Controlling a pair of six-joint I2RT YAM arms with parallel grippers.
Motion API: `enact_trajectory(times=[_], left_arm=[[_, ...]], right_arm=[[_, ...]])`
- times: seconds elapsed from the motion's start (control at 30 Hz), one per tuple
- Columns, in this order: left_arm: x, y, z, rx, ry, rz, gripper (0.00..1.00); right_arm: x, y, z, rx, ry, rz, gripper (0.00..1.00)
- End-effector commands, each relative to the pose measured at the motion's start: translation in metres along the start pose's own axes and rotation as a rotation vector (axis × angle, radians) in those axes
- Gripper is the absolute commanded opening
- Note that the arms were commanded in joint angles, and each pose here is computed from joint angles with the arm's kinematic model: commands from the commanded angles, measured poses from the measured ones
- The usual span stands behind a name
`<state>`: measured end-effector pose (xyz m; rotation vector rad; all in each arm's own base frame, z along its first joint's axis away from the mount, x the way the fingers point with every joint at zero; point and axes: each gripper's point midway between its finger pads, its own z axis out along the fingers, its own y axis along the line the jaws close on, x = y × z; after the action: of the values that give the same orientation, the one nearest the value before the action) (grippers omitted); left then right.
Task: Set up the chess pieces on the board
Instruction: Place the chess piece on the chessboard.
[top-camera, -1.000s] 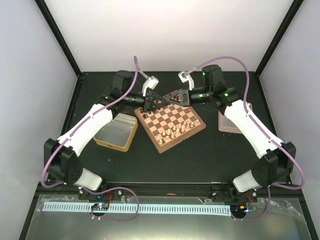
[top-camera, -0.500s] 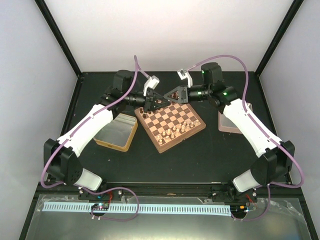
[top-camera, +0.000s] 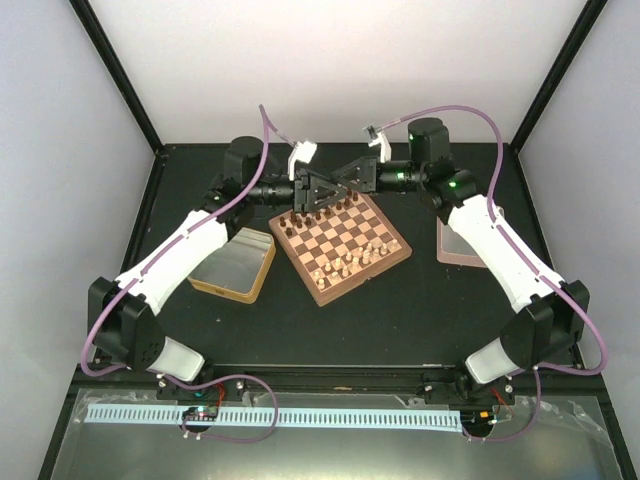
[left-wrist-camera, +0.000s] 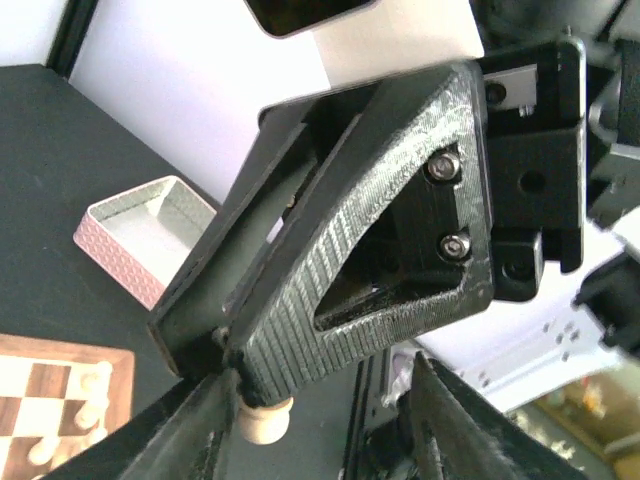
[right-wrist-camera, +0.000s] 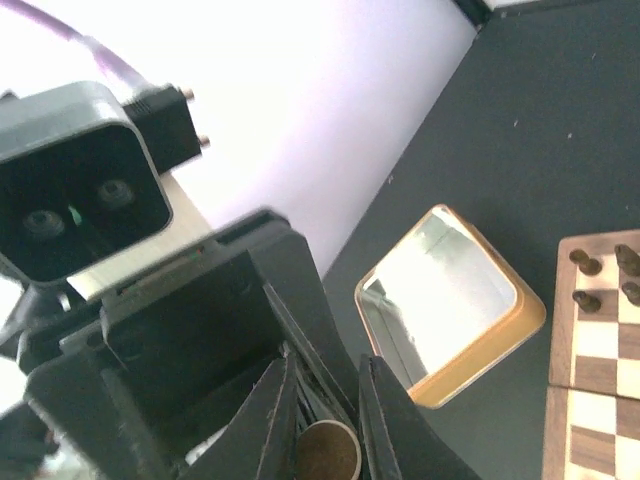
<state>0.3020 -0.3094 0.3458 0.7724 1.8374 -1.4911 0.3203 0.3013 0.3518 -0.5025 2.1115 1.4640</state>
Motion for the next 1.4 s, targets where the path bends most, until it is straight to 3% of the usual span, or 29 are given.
enact_trajectory(times=[0.0,0.1,0.3,0.6,0.9,0.93,1.07,1.27,1.37], left_arm=[[-0.05,-0.016,-0.011,-0.007,-0.227,-0.016,0.53],[-0.058,-0.012,-0.015,0.01,-0.326,-0.091,0.54],[-0.072,-0.008,-0.022,0.014,-0.451,-0.135,0.52],[-0.084,-0.024,-0.015,0.096,-0.475,-0.093,0.43],[-0.074,-0.016,-0.003,0.055,-0.445,-0.106,0.42],[-0.074,-0.016,-0.003,0.054,-0.447,-0.1,0.4],[-0.074,-0.017,0.001,0.048,-0.432,-0.087,0.16],[-0.071,-0.012,0.006,0.005,-0.416,-0.078,0.02],[-0.069,0.001,0.007,-0.087,-0.382,-0.088,0.02]], right_arm=[[-0.035,0.008,-0.01,-0.037,-0.152,0.198,0.01],[-0.055,0.014,-0.016,-0.121,-0.251,0.325,0.01],[-0.066,0.014,-0.021,-0.171,-0.306,0.513,0.01],[-0.059,0.005,-0.021,-0.16,-0.31,0.646,0.01],[-0.063,0.008,-0.022,-0.207,-0.317,0.692,0.01],[-0.063,0.008,-0.022,-0.209,-0.314,0.697,0.01],[-0.061,0.005,-0.021,-0.204,-0.312,0.718,0.01],[-0.058,-0.002,-0.019,-0.176,-0.31,0.725,0.01],[-0.055,-0.017,-0.022,-0.109,-0.324,0.694,0.14]])
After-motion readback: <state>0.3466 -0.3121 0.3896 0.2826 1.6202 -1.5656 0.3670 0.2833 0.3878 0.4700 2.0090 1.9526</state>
